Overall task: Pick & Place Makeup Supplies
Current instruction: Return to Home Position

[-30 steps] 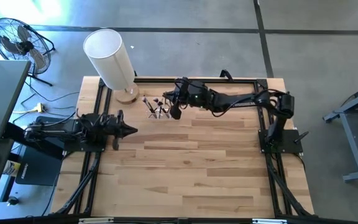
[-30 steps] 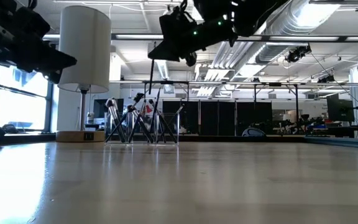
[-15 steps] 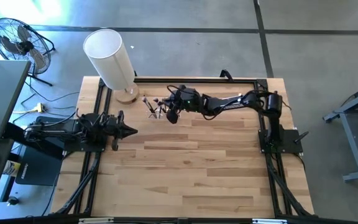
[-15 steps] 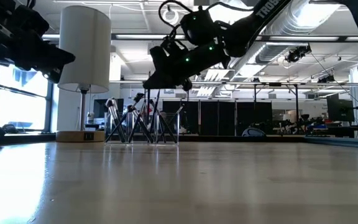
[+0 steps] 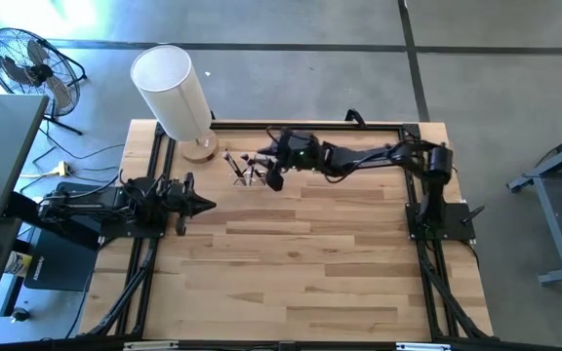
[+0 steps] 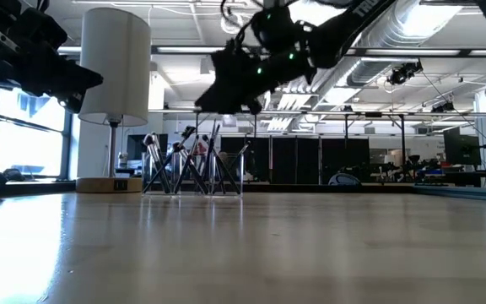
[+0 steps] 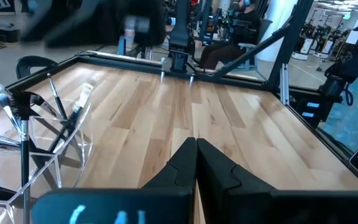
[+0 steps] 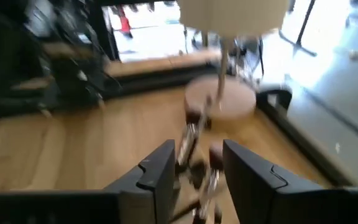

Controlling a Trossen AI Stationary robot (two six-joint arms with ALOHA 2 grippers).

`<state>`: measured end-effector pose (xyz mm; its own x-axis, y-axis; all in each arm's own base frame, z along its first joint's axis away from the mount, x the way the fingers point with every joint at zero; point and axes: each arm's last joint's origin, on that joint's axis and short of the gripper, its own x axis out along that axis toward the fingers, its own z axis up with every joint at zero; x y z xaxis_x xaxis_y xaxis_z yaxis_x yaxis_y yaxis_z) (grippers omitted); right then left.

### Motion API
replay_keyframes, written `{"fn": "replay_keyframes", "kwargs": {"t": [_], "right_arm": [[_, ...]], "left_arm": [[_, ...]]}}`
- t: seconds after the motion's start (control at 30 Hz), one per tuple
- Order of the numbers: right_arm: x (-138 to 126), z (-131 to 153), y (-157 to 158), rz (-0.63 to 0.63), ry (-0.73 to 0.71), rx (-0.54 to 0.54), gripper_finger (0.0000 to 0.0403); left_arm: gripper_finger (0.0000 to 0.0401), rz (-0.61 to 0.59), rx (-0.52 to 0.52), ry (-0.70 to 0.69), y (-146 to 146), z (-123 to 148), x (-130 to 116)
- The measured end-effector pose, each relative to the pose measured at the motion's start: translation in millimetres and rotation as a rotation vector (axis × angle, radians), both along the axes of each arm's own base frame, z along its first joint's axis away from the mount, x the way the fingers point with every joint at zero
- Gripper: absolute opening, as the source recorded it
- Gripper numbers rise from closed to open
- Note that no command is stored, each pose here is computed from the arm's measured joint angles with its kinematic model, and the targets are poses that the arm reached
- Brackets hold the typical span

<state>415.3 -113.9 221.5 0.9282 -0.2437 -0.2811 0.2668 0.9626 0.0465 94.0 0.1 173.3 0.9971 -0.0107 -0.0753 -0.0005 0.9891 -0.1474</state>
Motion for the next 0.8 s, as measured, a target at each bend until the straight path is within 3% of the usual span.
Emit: {"fn": "replay_keyframes", "kwargs": {"t": [0.17,0.33,0.5,0.8], "right_arm": [[-16.6,43.6,12.9,0.113,-0.038,-0.089,0.0107],[-41.8,74.7,37.5,0.236,0.008,-0.133,0.0016],[-82.0,56.4,69.6,0.259,0.031,-0.091,0.0010],[-187.0,11.8,120.4,0.271,-0.086,0.037,0.0002]], "left_arm": [[0.0001,0.000,0.000,0.000,0.0,0.0,0.0],[0.0001,0.001,0.000,-0.002,0.0,0.0,0.1],[0.0001,0.001,0.000,-0.003,0.0,0.1,0.1],[0.0001,0.001,0.000,-0.004,0.0,0.1,0.1]]}}
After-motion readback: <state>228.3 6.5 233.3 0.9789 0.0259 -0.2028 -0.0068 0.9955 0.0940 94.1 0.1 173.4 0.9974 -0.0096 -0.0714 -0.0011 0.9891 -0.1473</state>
